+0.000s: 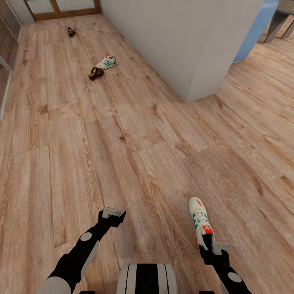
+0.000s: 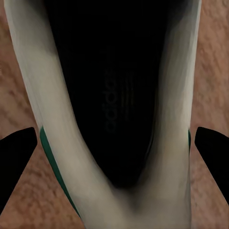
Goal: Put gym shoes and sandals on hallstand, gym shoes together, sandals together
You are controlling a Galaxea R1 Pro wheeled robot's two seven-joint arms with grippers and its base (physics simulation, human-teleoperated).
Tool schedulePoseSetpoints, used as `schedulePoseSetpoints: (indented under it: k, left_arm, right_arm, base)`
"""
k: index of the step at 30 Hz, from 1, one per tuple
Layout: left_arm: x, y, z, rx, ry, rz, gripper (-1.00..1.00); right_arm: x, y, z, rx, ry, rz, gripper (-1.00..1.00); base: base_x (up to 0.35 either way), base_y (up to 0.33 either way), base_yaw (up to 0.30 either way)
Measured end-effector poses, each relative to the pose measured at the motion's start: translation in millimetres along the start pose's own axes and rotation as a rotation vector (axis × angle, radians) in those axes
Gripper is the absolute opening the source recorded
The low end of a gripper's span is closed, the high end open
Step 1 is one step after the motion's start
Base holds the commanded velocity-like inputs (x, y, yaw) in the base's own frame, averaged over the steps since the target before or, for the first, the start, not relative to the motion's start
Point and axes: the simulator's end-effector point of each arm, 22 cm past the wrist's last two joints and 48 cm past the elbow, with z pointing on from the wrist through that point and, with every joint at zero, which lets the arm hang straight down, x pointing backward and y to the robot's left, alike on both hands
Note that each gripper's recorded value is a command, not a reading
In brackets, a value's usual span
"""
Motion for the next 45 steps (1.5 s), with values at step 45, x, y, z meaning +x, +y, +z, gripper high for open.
schedulePoseSetpoints:
  k: [45]
  left_arm:
    - [-97,2,-37.6,-0.018,-0.156,0.039,1.00]
  right_arm:
    - [-104,-5,-35.6,0.002,-0.227,0.015,-1.00]
  base:
    - [0.000,0.000,-0.006]
